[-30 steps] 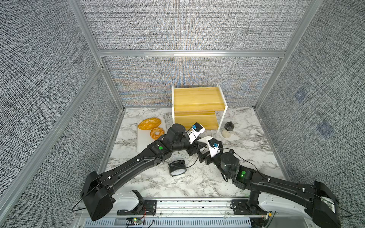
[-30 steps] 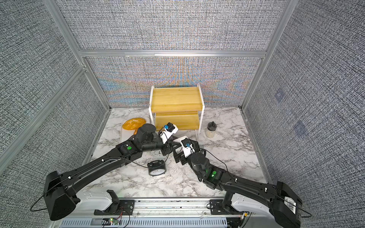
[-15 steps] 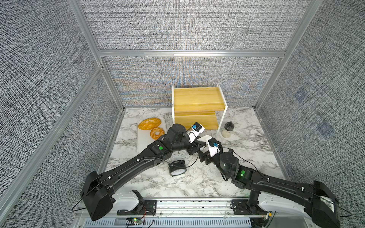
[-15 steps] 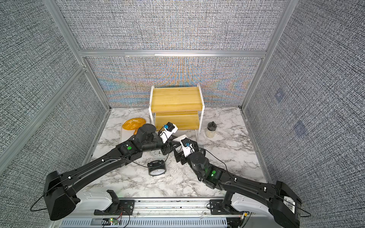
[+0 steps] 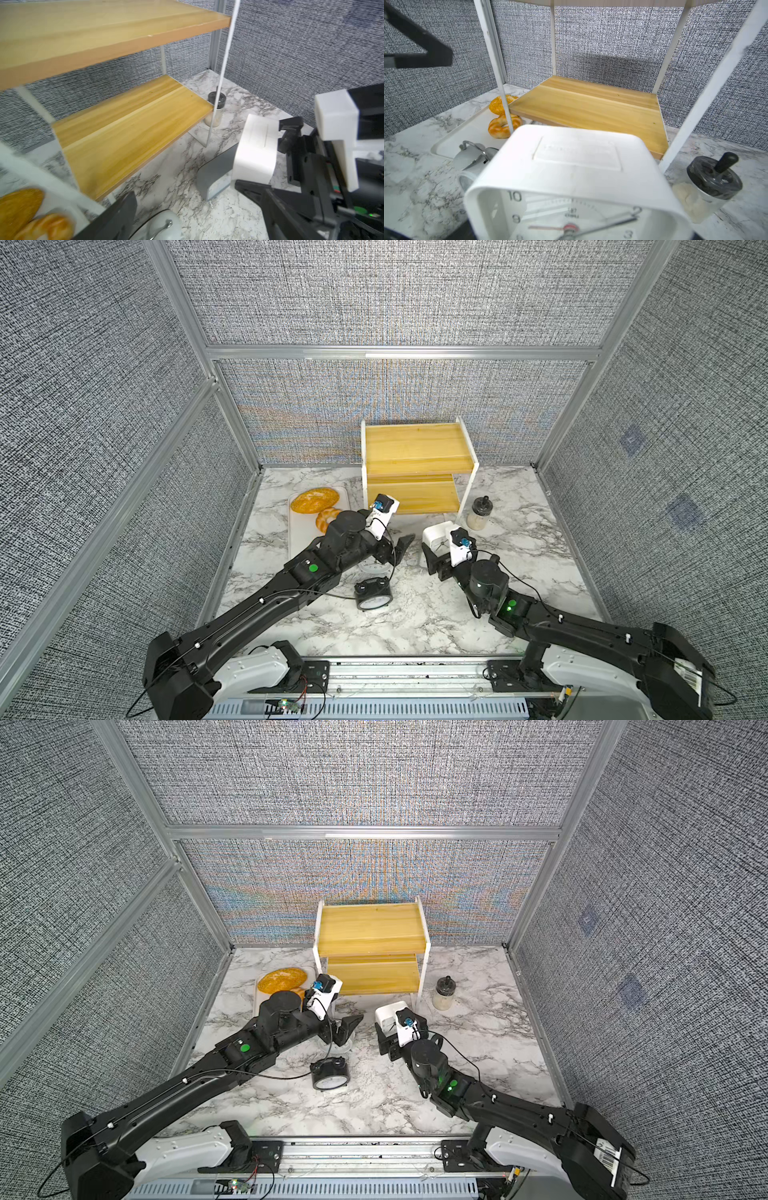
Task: Place the alarm clocks on the shelf by style
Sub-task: Pick up the alarm from the center of the board, then place the alarm on the shelf.
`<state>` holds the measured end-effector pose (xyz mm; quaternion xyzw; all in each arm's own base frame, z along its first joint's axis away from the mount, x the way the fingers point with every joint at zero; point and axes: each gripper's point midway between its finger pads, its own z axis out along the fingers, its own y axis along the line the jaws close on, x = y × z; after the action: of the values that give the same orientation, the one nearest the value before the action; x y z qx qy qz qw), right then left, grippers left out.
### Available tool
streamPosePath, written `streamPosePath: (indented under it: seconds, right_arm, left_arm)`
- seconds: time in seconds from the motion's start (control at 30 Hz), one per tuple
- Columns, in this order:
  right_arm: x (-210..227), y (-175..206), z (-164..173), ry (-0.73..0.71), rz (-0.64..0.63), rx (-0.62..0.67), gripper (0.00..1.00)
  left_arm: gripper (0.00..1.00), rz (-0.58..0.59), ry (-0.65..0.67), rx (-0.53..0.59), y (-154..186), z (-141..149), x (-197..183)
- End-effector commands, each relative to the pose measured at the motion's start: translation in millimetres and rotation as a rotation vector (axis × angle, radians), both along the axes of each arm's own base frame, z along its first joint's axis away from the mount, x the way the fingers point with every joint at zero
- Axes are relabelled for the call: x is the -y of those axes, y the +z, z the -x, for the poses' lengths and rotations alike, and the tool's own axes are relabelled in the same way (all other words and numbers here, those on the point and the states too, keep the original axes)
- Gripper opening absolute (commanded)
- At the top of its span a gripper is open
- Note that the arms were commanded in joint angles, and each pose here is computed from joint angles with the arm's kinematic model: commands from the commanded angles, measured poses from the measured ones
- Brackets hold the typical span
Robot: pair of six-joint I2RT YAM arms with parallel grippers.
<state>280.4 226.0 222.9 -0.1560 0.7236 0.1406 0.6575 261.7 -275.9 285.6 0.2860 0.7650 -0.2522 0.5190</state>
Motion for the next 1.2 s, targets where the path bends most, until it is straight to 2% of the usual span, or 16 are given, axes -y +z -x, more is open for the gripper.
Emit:
streamPosePath:
  seconds: [0.0,0.1,0.27,0.57,1.17]
  right_arm:
    - [2,30,-13,-0.023,-0.091,0.094,0.7]
    - [7,31,-28,-0.065,-0.115,0.112,0.7]
    - [10,32,-52,-0.122,-0.117,0.137,0.7]
    - [2,28,-90,-0.151,-0.102,0.131,0.7]
    - [3,4,-145,-0.202,-0.096,0.071,0.7]
  left_arm:
    - [0.98,0.01,0.159,0.004,-1,-13,-32]
    - [1.0,0.003,0.242,0.029,-4,-14,-56]
    - [1.0,-0.022,0.306,0.043,-9,-12,-81]
    - [1.0,-0.096,0.336,0.099,-11,-6,-106]
    - [1.0,-0.104,0.352,0.106,-17,-1,-120]
